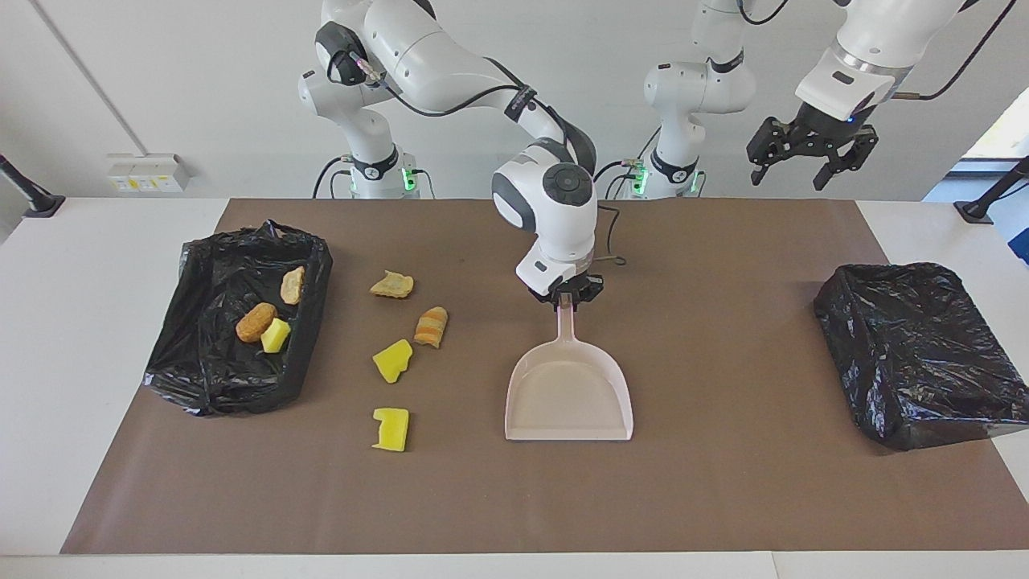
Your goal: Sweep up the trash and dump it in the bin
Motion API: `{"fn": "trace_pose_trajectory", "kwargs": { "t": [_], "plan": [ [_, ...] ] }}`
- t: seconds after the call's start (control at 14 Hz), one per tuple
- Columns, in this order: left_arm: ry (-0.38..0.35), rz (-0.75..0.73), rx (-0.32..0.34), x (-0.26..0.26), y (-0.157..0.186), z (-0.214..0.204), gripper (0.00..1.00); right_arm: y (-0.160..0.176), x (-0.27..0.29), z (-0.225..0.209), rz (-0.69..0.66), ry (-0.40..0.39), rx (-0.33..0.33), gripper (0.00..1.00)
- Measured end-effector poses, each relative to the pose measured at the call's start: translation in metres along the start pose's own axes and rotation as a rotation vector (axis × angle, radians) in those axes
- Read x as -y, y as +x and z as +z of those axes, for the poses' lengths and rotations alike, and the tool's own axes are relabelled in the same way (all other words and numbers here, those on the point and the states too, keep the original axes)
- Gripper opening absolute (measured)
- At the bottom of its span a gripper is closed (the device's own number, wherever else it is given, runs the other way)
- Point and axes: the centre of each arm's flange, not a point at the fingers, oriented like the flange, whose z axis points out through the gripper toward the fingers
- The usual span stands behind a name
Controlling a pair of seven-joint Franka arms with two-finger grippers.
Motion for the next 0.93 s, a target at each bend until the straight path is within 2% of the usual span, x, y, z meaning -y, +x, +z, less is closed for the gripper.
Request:
{"fn": "trace_pose_trajectory", "kwargs": {
  "t": [0.21,0.43,0.57,0.86,0.93],
  "plan": [
    [0.0,-0.003,0.021,0.001,-0.003,0.001,1.0,-0.011,-0.004,-0.035,-0.005,-0.025,0.006,0.99],
    [0.0,-0.013,0.008,-0.002,-0.002,0.0,1.0,-0.036,-0.01,-0.079,-0.016,-0.067,0.038,1.0],
    [0.001,0.003,-0.038,-0.015,0.003,-0.003,1.0,-0.065,-0.005,-0.097,-0.038,-0.068,0.08,1.0],
    [-0.007,0.06,-0.162,-0.06,0.03,0.016,1.0,-0.144,0.014,-0.083,-0.086,-0.056,0.198,1.0],
    [-0.015,0.075,-0.173,-0.076,0.038,0.028,1.0,-0.16,0.011,-0.072,-0.077,-0.037,0.226,1.0]
  ]
}}
